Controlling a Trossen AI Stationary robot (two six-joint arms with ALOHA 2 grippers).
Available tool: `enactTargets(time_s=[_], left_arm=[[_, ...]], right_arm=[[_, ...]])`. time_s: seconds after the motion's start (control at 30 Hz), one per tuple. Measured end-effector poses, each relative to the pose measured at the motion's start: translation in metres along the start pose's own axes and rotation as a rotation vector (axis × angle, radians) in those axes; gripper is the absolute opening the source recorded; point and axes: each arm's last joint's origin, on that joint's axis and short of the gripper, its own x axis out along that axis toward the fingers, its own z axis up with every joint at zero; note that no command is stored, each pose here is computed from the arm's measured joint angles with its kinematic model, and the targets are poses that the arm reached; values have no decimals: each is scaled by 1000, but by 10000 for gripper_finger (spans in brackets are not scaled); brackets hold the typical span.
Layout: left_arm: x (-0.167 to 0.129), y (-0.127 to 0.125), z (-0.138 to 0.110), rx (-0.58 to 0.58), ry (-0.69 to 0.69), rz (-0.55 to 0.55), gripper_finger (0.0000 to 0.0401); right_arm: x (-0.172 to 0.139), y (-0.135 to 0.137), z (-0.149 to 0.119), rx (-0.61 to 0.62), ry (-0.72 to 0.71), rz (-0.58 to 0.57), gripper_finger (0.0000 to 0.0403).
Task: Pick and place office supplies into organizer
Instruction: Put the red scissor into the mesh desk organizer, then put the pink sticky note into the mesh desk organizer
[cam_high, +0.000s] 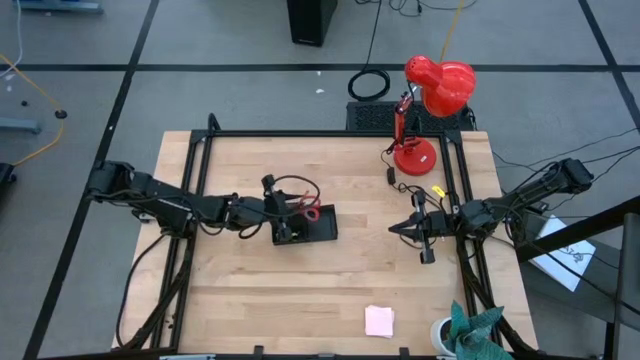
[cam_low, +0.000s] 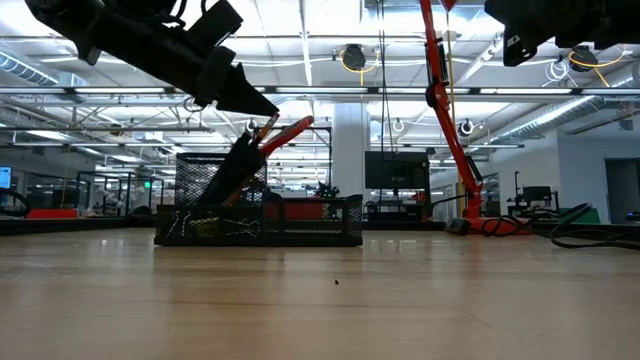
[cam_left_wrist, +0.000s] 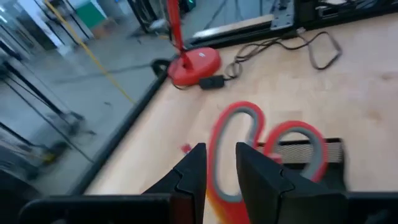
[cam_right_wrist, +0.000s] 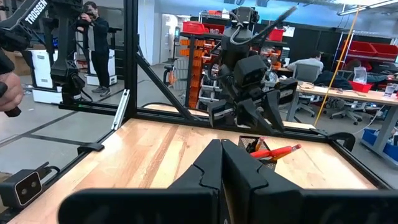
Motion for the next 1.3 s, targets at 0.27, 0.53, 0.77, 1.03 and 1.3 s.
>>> enactTargets(time_s=[0.27, 0.53, 0.77, 1.03, 1.3], left_arm=[[-30, -13, 32, 216, -133, 47, 93], [-69, -56, 34, 392, -193, -145, 92], [-107, -76, 26, 394, -134, 39, 77], [-128, -43, 40, 328, -250, -155, 8], [-119, -27, 16, 180, -536, -532, 4]], right_arm=[[-1, 0, -5, 33, 16, 2, 0], [-1, 0, -7, 18, 28, 1, 0], [-1, -2, -6, 20, 19, -78, 0], [-1, -2, -6, 23, 17, -74, 0], [-1, -2, -5, 20, 7, -74, 0]])
